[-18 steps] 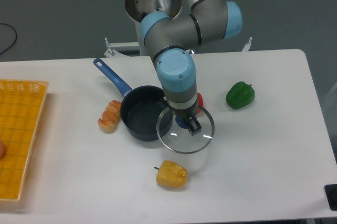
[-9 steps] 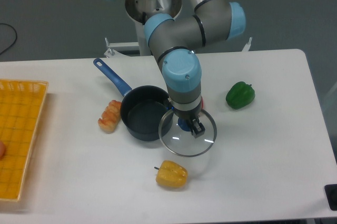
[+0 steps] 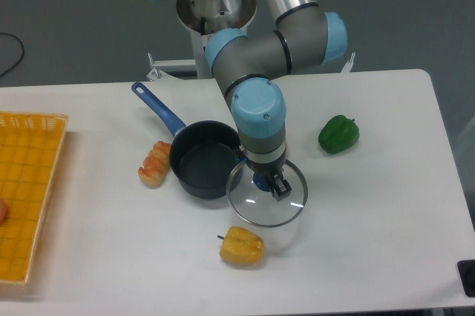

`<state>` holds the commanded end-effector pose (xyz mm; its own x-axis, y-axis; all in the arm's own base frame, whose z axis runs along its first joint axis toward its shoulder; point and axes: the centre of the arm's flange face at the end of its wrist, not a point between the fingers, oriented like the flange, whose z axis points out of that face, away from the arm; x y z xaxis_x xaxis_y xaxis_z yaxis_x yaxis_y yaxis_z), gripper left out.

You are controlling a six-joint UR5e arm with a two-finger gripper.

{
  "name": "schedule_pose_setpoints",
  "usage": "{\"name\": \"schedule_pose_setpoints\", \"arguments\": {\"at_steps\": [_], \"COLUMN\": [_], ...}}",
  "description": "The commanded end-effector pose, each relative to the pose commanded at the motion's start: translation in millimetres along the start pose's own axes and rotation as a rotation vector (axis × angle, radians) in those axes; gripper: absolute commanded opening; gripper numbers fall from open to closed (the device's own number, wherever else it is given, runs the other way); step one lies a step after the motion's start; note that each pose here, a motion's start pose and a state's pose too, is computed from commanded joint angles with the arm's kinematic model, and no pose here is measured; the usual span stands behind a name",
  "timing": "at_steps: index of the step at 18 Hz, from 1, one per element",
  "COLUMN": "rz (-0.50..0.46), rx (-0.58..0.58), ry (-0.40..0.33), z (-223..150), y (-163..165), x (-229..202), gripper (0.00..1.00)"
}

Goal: Place the lid on the table
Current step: 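Hold the glass lid by its knob and carry it away from the saucepan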

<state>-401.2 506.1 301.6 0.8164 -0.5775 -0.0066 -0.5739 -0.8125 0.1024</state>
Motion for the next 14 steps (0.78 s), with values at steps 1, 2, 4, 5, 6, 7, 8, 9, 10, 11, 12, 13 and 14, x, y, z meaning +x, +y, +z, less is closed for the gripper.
{"name": "schedule_pose_setpoints", "arguments": {"at_steps": [1,2,4,5,6,7,8,9,10,11,12,13,14], "rz": [-0.001,-0.001,-0.001,0.000,0.001,0.001,-0.001,-0.006,-0.006,-0.007,-0.009,-0.009,-0.009], "rx": [-0.002,-0.002,-0.002,-0.003,-0.005,-0.009,-0.009,-0.009,-0.009,-0.011,-0.011,-0.010,-0.014], "ry": [0.001,0.004,0.009,0.015,0.024,0.025,0.029,0.029,0.029,0.032,0.033,0.031,0.032], "z": [1.8,2.9,4.8,7.8,15.2,17.0,18.9,19.3,19.3,20.8,20.9,19.5,19.6], "y": [-0.1,-0.2,-0.4,-0.7,-1.5,-1.4,0.3,4.1,4.1,5.1,6.1,7.2,7.5], "x": [-0.6,-0.6,-0.3,-0.7,-2.5,-3.1,-3.4,-4.5,-4.5,-4.0,-4.2,-4.6,-4.5], "gripper": [0.60,0.60,0.60,0.60,0.60,0.60,0.60,0.60,0.60,0.60,0.59,0.54,0.51]}}
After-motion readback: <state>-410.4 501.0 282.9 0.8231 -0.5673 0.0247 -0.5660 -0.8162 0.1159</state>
